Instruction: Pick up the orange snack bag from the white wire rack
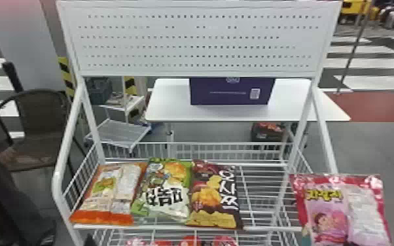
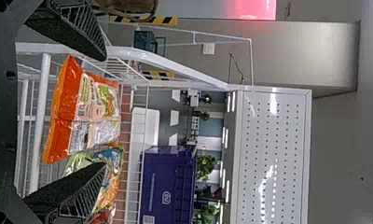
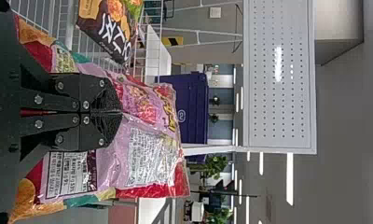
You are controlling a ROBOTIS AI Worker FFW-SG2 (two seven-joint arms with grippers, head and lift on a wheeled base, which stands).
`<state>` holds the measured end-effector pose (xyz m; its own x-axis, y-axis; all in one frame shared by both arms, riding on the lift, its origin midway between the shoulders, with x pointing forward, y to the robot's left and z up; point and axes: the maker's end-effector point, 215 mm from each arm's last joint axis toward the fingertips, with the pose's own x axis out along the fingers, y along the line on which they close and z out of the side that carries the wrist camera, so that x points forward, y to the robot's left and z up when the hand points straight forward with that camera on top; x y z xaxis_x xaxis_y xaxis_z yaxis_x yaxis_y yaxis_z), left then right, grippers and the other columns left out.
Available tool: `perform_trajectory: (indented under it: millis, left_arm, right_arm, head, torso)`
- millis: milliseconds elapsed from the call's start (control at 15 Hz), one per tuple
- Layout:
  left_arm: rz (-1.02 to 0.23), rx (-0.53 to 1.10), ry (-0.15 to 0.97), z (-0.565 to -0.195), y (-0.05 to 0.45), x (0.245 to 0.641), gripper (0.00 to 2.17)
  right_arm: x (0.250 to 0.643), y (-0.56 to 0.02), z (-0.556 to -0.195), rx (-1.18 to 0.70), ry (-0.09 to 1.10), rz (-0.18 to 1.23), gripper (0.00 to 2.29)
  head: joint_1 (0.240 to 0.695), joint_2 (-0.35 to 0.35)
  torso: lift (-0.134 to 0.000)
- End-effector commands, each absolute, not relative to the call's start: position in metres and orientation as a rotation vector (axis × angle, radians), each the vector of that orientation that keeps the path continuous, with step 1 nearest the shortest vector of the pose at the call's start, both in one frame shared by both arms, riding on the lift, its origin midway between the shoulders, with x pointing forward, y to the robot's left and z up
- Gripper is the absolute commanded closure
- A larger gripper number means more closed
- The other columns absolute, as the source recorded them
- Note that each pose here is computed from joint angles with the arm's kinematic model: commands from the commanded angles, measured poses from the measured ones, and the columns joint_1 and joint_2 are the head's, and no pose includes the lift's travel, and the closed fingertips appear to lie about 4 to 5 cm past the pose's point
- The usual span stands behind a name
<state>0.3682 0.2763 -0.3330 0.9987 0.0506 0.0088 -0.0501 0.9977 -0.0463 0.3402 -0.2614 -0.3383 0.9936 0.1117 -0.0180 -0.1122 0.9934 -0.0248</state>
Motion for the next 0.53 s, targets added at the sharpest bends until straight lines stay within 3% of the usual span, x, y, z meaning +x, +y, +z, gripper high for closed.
perform_trajectory:
  millis: [0,67,200,467]
  left_arm:
    - [0.044,-0.049,-0.012,-0.332,0.273,0.369,0.08]
    - [0.029,-0.048,-0.022,-0.329,0.266,0.375,0.08]
    - [-0.009,-0.029,0.057,-0.36,0.242,0.406,0.08]
    - [-0.055,-0.033,0.088,-0.389,0.205,0.479,0.09]
  right_arm:
    - [0.34,-0.262,-0.339,-0.027,0.018,0.113,2.25]
    - [0.341,-0.262,-0.339,-0.026,0.016,0.112,2.25]
    - [0.341,-0.258,-0.339,-0.022,0.017,0.118,2.25]
    - [0.34,-0.257,-0.343,-0.024,0.025,0.121,2.25]
  head:
    - [0.499,0.0]
    - [0.499,0.0]
    - [0.499,0.0]
    - [0.499,0.0]
  torso:
    - [0.0]
    - [0.0]
    - [0.0]
    - [0.0]
